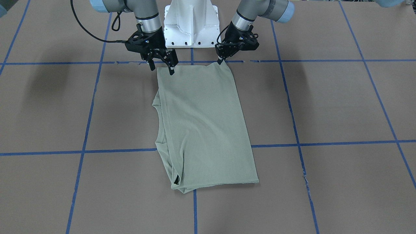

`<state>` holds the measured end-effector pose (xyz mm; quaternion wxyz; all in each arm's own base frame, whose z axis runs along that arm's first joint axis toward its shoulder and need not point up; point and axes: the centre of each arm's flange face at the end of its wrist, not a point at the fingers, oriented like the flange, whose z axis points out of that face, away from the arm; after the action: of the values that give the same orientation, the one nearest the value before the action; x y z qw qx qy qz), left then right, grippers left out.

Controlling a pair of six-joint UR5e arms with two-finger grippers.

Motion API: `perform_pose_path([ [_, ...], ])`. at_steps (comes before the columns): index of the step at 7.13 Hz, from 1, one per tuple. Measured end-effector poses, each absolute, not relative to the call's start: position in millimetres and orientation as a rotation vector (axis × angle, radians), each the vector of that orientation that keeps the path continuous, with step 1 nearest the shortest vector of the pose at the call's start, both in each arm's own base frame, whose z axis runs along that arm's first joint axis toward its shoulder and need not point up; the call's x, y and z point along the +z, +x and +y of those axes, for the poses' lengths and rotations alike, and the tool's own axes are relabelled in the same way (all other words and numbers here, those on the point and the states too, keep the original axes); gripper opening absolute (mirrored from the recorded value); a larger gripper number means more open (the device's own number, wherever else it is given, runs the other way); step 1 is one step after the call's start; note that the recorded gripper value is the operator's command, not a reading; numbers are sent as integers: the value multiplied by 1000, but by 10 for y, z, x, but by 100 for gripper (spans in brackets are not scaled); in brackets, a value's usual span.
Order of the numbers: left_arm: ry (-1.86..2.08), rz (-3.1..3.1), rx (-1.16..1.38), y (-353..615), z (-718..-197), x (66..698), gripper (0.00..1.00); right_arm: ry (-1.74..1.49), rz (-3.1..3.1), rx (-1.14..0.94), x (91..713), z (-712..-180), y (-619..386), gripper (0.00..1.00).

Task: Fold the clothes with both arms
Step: 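Grasp the near corners of the folded green shirt with both grippers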

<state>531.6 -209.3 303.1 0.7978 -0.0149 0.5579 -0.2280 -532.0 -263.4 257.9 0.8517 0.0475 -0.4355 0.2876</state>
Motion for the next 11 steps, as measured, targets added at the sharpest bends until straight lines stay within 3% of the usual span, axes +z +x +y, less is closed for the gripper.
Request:
perform_pose_path([
  [4, -33, 1209, -490, 5282, -2098, 2977, 0, 106, -865, 590, 2719, -2415, -5779, 96],
  [7, -33, 1211, -490, 5275, -2097, 2972, 0, 123, -852, 585, 2781, -2358, -5839, 86],
  [8, -33, 1211, -490, 5274, -2096, 2971, 0, 141, -849, 591, 2794, -2370, -5859, 68],
  [9, -33, 1211, -490, 5276, -2093, 2972, 0, 150, -850, 606, 2798, -2381, -5876, 42],
  [10, -34, 1211, -489, 5277, -2090, 2973, 0, 147, -854, 627, 2795, -2385, -5883, 0],
  [11, -34, 1211, -489, 5277, -2090, 2971, 0, 141, -862, 644, 2768, -2388, -5888, 0],
])
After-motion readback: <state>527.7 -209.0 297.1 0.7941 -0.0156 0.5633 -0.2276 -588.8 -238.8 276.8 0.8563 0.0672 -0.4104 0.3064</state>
